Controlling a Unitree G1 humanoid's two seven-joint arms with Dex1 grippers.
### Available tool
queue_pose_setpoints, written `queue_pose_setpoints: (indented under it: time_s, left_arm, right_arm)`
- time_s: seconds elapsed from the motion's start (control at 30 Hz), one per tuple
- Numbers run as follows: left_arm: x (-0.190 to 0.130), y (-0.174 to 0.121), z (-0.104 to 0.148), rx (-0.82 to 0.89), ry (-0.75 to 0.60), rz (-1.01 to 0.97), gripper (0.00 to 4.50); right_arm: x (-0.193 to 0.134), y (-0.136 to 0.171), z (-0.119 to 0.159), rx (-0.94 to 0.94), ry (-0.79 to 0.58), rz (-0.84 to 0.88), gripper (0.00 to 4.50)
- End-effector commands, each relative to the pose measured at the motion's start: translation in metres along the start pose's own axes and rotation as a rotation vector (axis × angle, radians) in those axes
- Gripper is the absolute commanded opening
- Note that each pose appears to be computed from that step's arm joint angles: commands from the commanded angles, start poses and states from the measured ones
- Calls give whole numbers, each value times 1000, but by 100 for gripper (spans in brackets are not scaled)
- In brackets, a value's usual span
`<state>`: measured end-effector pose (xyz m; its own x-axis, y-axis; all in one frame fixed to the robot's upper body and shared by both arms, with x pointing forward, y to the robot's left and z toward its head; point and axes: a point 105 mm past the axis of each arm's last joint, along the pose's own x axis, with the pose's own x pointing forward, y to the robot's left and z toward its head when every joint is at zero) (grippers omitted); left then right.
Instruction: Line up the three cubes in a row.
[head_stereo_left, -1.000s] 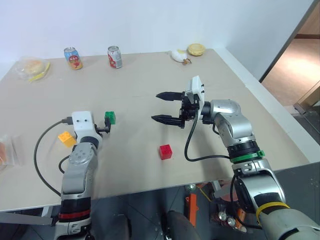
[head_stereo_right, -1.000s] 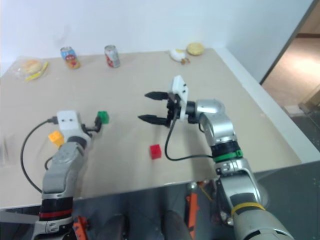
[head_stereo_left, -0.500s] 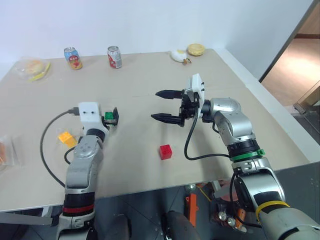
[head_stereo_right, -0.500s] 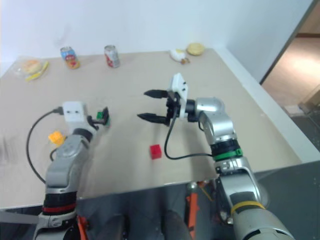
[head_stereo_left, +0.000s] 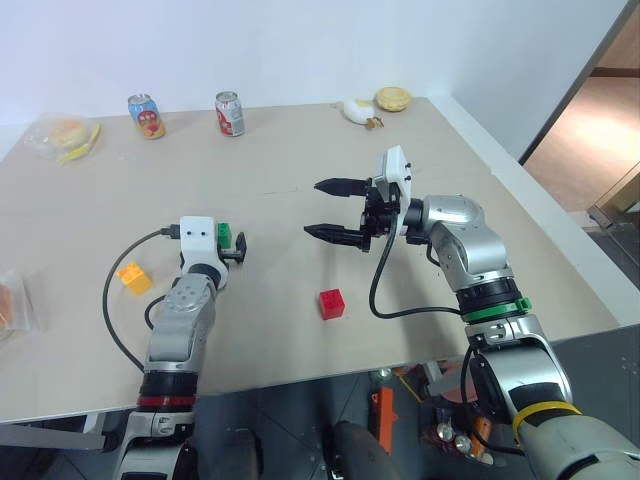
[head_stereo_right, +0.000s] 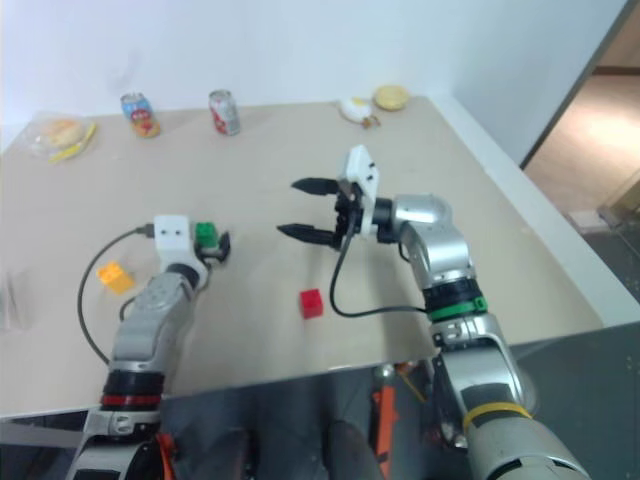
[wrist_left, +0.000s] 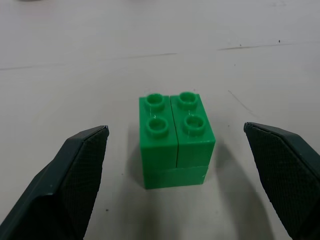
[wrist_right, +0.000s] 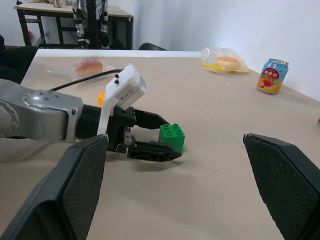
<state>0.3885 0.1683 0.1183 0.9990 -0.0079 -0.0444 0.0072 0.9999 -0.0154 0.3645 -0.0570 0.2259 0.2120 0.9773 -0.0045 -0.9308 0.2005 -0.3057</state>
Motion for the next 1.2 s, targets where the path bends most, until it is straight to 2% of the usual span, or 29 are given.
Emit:
queue_pose_setpoints:
  time_s: [0.03, 0.2, 0.4, 0.47, 0.6, 0.67, 0.77, 0.9, 1.2]
  left_arm:
    - [3, -3, 15, 6, -56, -2, 307]
    - [4, -6, 14, 5, -56, -12, 132]
    - [4, -1, 12, -10, -50, -1, 129]
    - [2, -7, 19, -11, -78, -89, 129]
    - [-28, -44, 45, 48, -185, -556, 129]
    - [-53, -54, 44, 139, -191, -787, 129]
    - [-89, -54, 30, 262, -140, -1090, 129]
    - [-94, -50, 14, 341, -67, -1198, 129]
    - [-101, -63, -3, 325, 8, -1329, 129]
  right_arm:
    - [-4, -3, 21, -62, -46, -13, 450]
    - [-6, -3, 21, -60, -46, -14, 450]
    - [-8, -1, 21, -57, -46, -10, 450]
    - [-12, 6, 20, -55, -41, 21, 450]
    - [-28, 27, 27, -47, -20, 116, 450]
    - [-34, 38, 31, -37, -6, 167, 450]
    - [-43, 50, 31, -20, 35, 232, 450]
    - [-51, 52, 28, -23, 78, 235, 450]
    - [-59, 56, 23, -8, 106, 193, 450]
